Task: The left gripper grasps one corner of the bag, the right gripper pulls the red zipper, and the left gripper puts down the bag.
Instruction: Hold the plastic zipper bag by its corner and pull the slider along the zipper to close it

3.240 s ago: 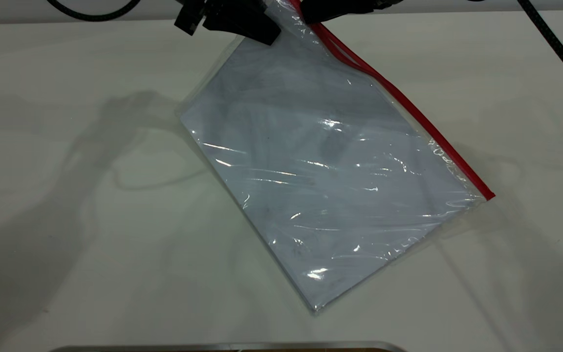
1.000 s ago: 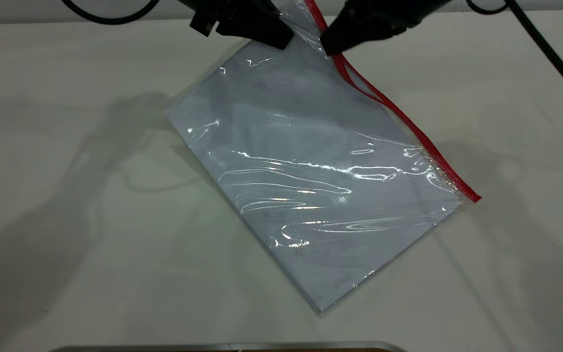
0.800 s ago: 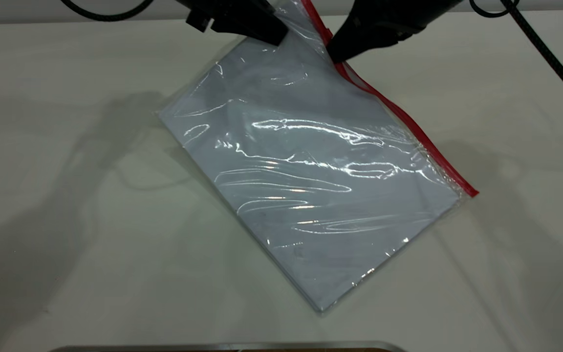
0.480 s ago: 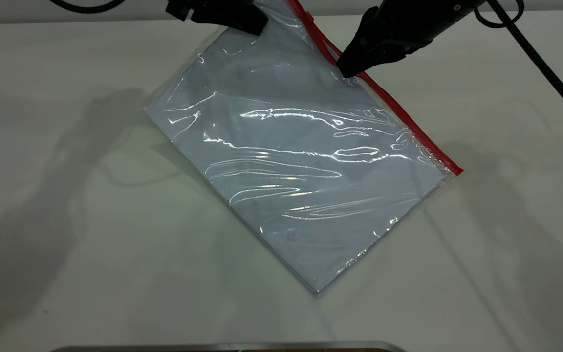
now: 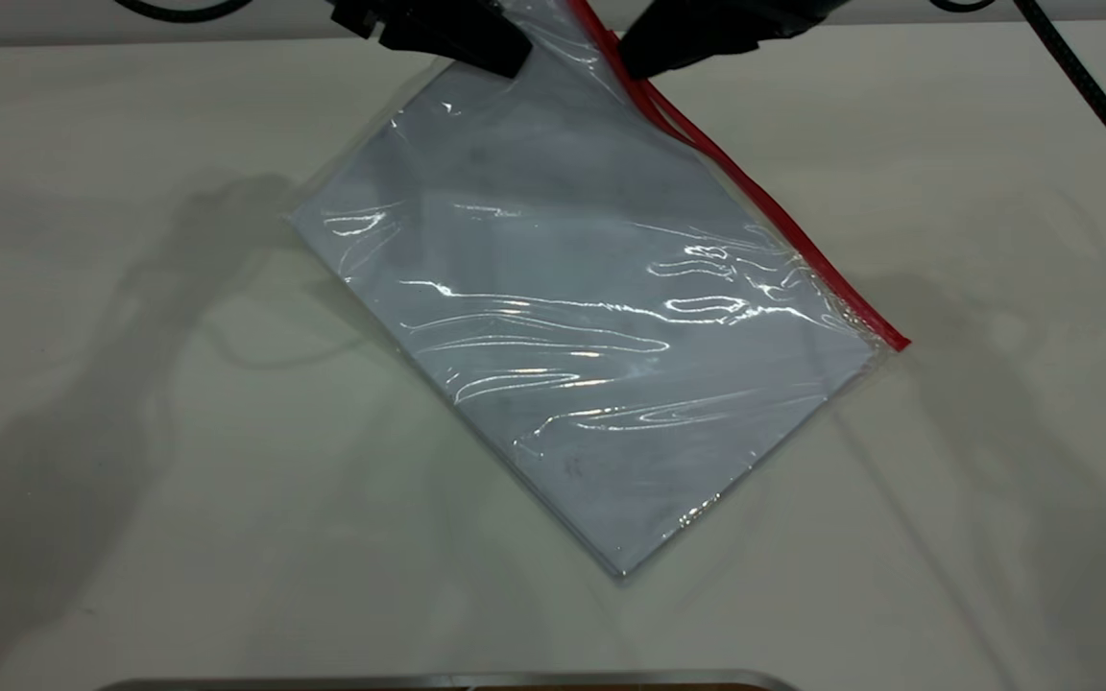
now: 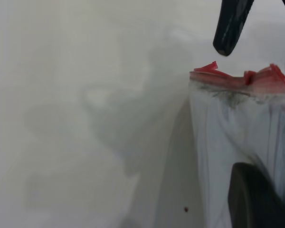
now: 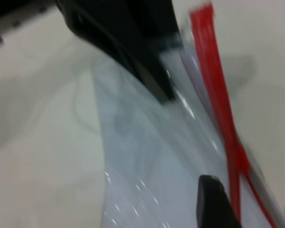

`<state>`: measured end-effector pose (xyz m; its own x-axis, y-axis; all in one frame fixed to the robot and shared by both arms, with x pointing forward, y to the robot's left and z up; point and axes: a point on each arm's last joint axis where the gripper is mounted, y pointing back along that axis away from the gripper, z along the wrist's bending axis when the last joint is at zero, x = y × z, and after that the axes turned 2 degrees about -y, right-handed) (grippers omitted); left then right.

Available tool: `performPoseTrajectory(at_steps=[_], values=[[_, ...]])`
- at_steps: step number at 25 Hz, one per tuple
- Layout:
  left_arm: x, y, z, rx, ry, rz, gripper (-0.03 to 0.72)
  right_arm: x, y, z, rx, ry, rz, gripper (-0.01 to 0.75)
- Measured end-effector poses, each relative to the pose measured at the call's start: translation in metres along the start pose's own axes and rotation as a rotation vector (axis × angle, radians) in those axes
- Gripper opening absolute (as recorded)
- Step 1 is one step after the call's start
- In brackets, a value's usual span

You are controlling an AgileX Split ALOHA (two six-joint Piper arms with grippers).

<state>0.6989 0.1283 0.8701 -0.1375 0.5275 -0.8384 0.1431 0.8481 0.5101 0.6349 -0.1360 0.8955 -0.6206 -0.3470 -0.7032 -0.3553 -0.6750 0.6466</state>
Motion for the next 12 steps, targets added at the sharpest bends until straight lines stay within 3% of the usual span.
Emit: performPoseTrajectory(at_steps=[4, 12], values=[[-0.0035, -0.0062, -0.0022, 0.012, -0.002, 0.0, 0.052, -0.0027, 0.0002, 0.0019, -0.023, 0.005, -0.029, 0.379], [-0.0056, -0.0098, -0.0038, 0.022, -0.003, 0.0, 0.052, -0.0017, 0.0005, 0.0029, -0.038, 0.031, -0.019, 0.212]])
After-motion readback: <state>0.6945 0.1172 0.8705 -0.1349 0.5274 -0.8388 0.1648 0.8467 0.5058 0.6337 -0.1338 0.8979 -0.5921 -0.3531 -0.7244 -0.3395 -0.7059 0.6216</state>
